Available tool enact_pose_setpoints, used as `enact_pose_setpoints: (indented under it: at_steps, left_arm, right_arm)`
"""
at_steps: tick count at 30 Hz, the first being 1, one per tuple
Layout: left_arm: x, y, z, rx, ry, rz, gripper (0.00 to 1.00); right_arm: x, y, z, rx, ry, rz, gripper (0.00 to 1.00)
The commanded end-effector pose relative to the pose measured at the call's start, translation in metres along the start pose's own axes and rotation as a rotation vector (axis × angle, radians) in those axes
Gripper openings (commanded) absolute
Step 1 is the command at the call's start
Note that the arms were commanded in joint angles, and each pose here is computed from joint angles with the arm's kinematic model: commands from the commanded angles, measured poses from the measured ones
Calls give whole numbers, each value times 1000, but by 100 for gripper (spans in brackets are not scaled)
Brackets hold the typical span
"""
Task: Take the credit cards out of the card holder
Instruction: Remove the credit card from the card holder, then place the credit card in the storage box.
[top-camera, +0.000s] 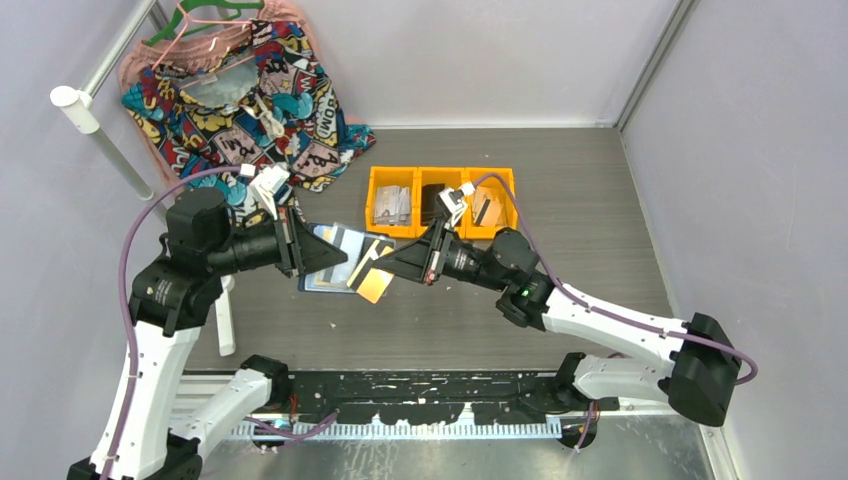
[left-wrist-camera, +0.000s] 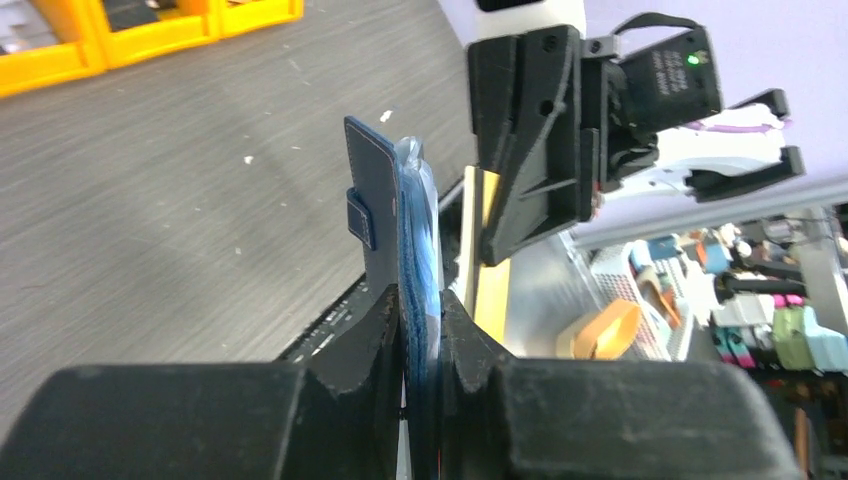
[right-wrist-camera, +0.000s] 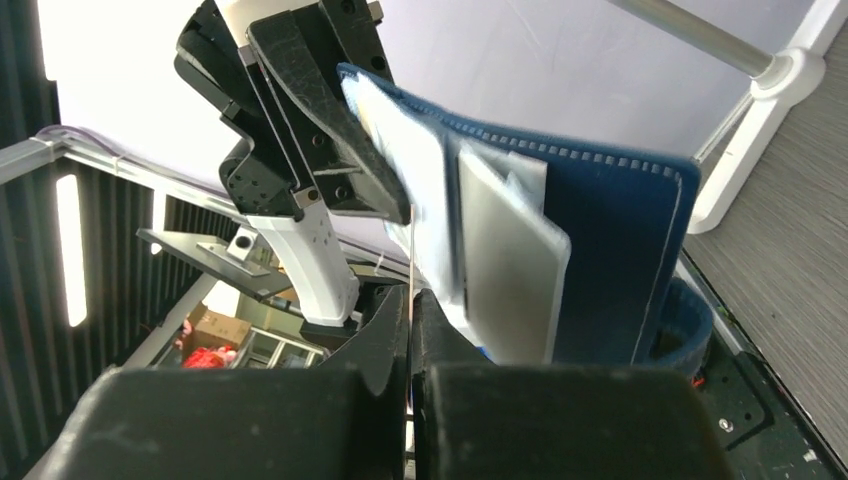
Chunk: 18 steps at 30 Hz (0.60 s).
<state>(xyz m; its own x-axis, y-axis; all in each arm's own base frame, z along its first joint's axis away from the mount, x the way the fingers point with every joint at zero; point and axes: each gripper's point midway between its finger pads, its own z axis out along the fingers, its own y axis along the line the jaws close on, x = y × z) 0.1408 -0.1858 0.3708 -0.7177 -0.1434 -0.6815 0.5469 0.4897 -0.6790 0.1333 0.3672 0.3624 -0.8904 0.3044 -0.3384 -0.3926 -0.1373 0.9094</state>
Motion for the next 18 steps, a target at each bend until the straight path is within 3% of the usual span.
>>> enact_pose_setpoints:
  at_steps: [1,7,12,14,18]
  left_arm:
    - [-16,12,-8,-109,-79,123,0]
    - [-16,30,-16,-203,-66,259,0]
    - [-8,45,-21,-261,-21,346,0]
    - [-2,49,-21,-266,14,358,0]
    - [8,44,-22,-221,66,376,0]
  right_arm:
    - [-17,34,-10,-48,-50,-75,1]
    - [-66,16,-40,159,-115,-158,1]
    - [-137,-51,-93,559,-189,-173,1]
    - [-163,-92,-130,801,-211,-170,1]
    - [-219,-139,-186,1194,-242,-282,1]
